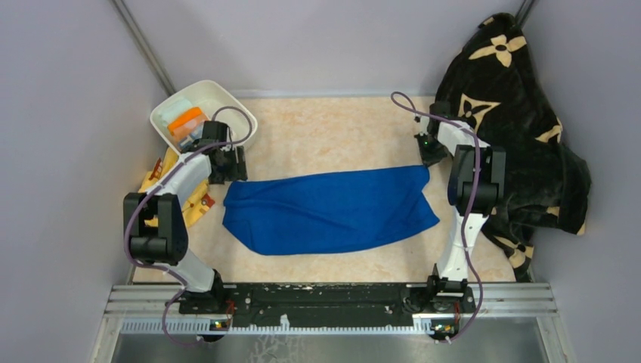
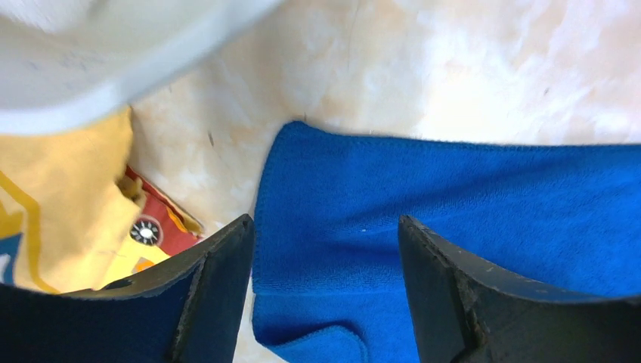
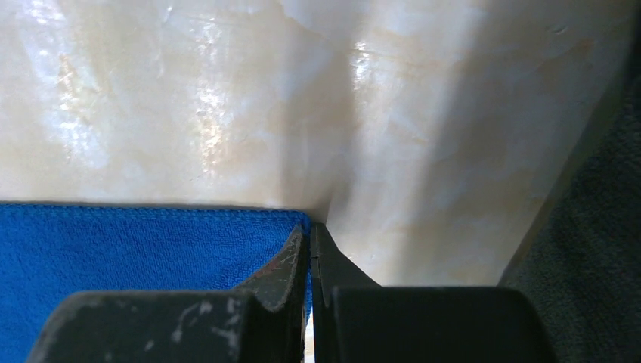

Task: Roll the towels
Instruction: Flatten out the towel at the center of the board.

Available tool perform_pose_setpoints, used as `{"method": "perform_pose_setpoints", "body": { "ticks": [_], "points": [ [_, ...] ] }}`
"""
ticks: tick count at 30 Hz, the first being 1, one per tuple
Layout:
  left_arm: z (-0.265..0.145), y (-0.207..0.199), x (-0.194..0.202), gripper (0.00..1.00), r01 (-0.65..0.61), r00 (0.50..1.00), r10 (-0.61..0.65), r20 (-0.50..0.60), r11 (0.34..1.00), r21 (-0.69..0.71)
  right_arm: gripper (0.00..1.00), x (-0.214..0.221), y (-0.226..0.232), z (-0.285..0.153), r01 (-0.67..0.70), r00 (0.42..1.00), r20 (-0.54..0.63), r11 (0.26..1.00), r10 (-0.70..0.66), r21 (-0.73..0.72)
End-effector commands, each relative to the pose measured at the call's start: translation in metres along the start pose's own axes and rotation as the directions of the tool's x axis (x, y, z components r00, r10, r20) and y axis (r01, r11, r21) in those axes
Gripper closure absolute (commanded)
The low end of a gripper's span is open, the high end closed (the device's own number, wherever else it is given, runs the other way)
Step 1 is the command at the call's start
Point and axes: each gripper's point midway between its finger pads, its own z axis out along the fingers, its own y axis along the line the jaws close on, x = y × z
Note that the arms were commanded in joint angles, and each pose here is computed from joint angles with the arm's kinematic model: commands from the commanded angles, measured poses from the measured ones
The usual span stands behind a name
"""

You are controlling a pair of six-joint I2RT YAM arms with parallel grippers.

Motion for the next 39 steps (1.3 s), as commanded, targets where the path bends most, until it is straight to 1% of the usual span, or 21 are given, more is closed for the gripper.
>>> {"method": "perform_pose_setpoints", "body": {
  "ticks": [1, 4, 7, 13, 17, 19, 27, 33, 36, 39],
  "points": [
    [0.0, -0.001, -0.034, 0.25, -0.001, 0.999, 0.002, 0.048, 1.0, -0.015, 1.0, 0.006, -0.028, 0.008, -0.007, 0.999, -0.036, 0.989, 0.012, 0.146],
    [0.009, 0.0, -0.041, 0.26, -0.007, 1.0, 0.007, 0.024, 0.999, -0.033, 1.0, -0.003, -0.039, -0.001, -0.013, 1.0, -0.001, 0.978, 0.013, 0.206],
    [0.019, 0.002, -0.044, 0.3, -0.027, 1.0, 0.028, 0.012, 0.998, -0.051, 1.0, -0.007, -0.04, -0.006, -0.015, 1.0, 0.026, 0.977, 0.01, 0.213],
    [0.039, -0.005, -0.051, 0.38, -0.091, 0.996, 0.09, -0.004, 0.994, -0.055, 1.0, -0.005, -0.038, -0.002, -0.02, 0.999, 0.037, 0.977, 0.013, 0.21],
    [0.049, -0.005, -0.062, 0.49, -0.111, 0.994, 0.111, -0.001, 0.991, -0.071, 1.0, -0.006, -0.035, -0.002, -0.03, 0.998, 0.051, 0.981, 0.021, 0.189],
    [0.055, -0.005, -0.063, 0.52, -0.118, 0.993, 0.118, -0.009, 0.99, -0.075, 1.0, -0.007, -0.033, -0.002, -0.03, 0.998, 0.057, 0.983, 0.02, 0.181],
    [0.079, -0.012, -0.045, 0.61, -0.173, 0.983, 0.166, -0.075, 0.98, -0.095, 1.0, -0.008, -0.03, 0.0, -0.038, 0.997, 0.069, 0.985, 0.027, 0.168],
    [0.092, -0.002, -0.028, 0.63, -0.192, 0.975, 0.173, -0.139, 0.971, -0.141, 1.0, -0.008, -0.03, -0.002, -0.04, 0.997, 0.076, 0.985, 0.027, 0.167],
    [0.096, -0.004, -0.014, 0.63, -0.197, 0.967, 0.173, -0.189, 0.974, -0.116, 1.0, -0.008, -0.032, -0.004, -0.04, 0.997, 0.079, 0.983, 0.026, 0.18],
    [0.095, -0.014, 0.002, 0.63, -0.177, 0.96, 0.162, -0.228, 0.983, -0.048, 1.0, -0.01, -0.035, -0.007, -0.038, 0.996, 0.084, 0.98, 0.022, 0.196]
  ]
}}
